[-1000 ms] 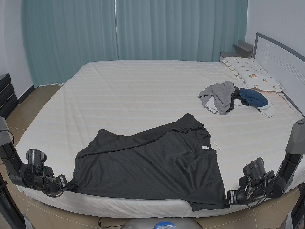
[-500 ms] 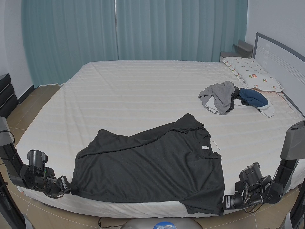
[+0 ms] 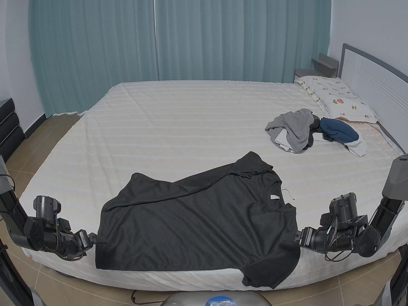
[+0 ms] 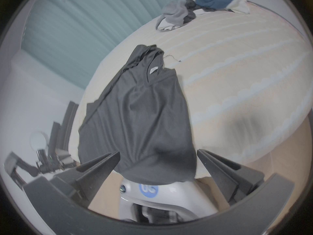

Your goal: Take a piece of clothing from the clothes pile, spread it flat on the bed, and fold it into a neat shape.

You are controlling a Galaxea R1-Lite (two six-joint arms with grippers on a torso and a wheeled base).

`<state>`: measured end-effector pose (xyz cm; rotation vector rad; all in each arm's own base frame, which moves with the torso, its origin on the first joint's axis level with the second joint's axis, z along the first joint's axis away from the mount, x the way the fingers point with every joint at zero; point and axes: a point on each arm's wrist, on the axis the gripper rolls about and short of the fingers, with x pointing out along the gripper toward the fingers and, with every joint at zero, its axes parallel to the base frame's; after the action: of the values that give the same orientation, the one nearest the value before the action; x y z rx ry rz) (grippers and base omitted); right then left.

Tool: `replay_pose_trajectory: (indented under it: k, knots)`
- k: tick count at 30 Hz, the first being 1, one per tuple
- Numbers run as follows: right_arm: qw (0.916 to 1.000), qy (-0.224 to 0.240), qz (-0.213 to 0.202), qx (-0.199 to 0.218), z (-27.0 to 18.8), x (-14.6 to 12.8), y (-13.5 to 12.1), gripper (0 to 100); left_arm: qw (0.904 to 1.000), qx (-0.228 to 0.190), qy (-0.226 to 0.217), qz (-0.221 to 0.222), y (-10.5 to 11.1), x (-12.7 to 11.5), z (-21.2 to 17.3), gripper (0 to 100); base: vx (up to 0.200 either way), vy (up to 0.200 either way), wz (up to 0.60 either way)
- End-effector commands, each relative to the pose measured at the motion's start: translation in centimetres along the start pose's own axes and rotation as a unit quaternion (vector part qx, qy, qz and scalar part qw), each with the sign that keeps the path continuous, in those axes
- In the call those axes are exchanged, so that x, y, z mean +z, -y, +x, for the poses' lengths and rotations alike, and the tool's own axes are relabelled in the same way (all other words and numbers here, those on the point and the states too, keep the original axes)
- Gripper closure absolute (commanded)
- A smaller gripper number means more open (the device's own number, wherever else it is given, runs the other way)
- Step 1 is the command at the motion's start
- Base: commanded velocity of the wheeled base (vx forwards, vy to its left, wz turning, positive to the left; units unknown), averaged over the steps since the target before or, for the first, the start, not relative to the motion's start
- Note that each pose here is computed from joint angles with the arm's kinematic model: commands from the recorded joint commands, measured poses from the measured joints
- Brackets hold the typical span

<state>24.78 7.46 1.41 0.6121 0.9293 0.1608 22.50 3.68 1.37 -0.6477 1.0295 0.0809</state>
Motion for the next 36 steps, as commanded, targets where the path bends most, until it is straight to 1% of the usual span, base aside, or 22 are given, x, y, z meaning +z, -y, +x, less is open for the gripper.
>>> replay_pose_trajectory:
  k: [1, 2, 3, 5, 8, 9, 13, 22, 32, 34, 36]
  knots:
    - [0.9973, -0.011, 0.063, 0.035, 0.9, 1.2, 0.0, 0, 0.9994, -0.010, 0.023, -0.022, 0.5, 0.9, -0.5, 0, 0.000, 0.000, 0.00]
    - [0.9972, -0.011, 0.065, 0.036, 1.0, 1.3, 0.2, 0, 0.9993, -0.009, 0.026, -0.027, 0.5, 1.0, -0.5, 0, 0.000, 0.200, 0.00]
    - [0.9968, -0.013, 0.069, 0.040, 1.3, 1.4, 0.5, 0, 0.9982, -0.014, 0.034, -0.047, 0.5, 1.6, -0.5, 0, 0.000, 0.200, 0.00]
    - [0.9962, -0.001, 0.073, 0.047, 1.3, 1.6, 0.7, 0, 0.9972, -0.015, 0.040, -0.062, 0.4, 2.1, -0.4, 0, 0.000, 0.200, 0.00]
    - [0.9953, 0.007, 0.080, 0.055, 1.3, 1.8, 0.7, 0, 0.9971, -0.015, 0.040, -0.063, 0.4, 2.1, -0.4, 0, 0.000, 0.200, 0.00]
    - [0.9939, 0.008, 0.095, 0.056, 1.6, 1.8, 0.7, 0, 0.9972, -0.014, 0.038, -0.062, 0.4, 2.0, -0.4, 0, 0.000, 0.200, 0.00]
    - [0.9924, 0.015, 0.107, 0.059, 1.8, 1.9, 1.0, 0, 0.9972, -0.014, 0.039, -0.063, 0.4, 2.1, -0.4, 0, 0.000, 0.200, 0.00]
    - [0.9923, 0.013, 0.109, 0.058, 1.8, 1.8, 1.1, 0, 0.9969, -0.016, 0.040, -0.065, 0.4, 2.1, -0.4, 0, 0.000, 0.000, 0.00]
    - [0.9923, 0.013, 0.109, 0.058, 1.6, 1.7, 1.0, 0, 0.9973, -0.021, 0.039, -0.059, 0.9, 2.0, -0.4, 0, 0.200, 0.000, 0.00]
    - [0.9924, 0.012, 0.108, 0.058, 1.6, 1.6, 1.0, 0, 0.9970, -0.023, 0.038, -0.063, 1.1, 2.1, -0.3, 0, 0.200, 0.000, 0.00]
    - [0.9925, 0.010, 0.108, 0.058, 1.5, 1.5, 1.0, 0, 0.9958, -0.029, 0.040, -0.078, 1.5, 2.2, -0.2, 0, 0.000, 0.000, 0.00]
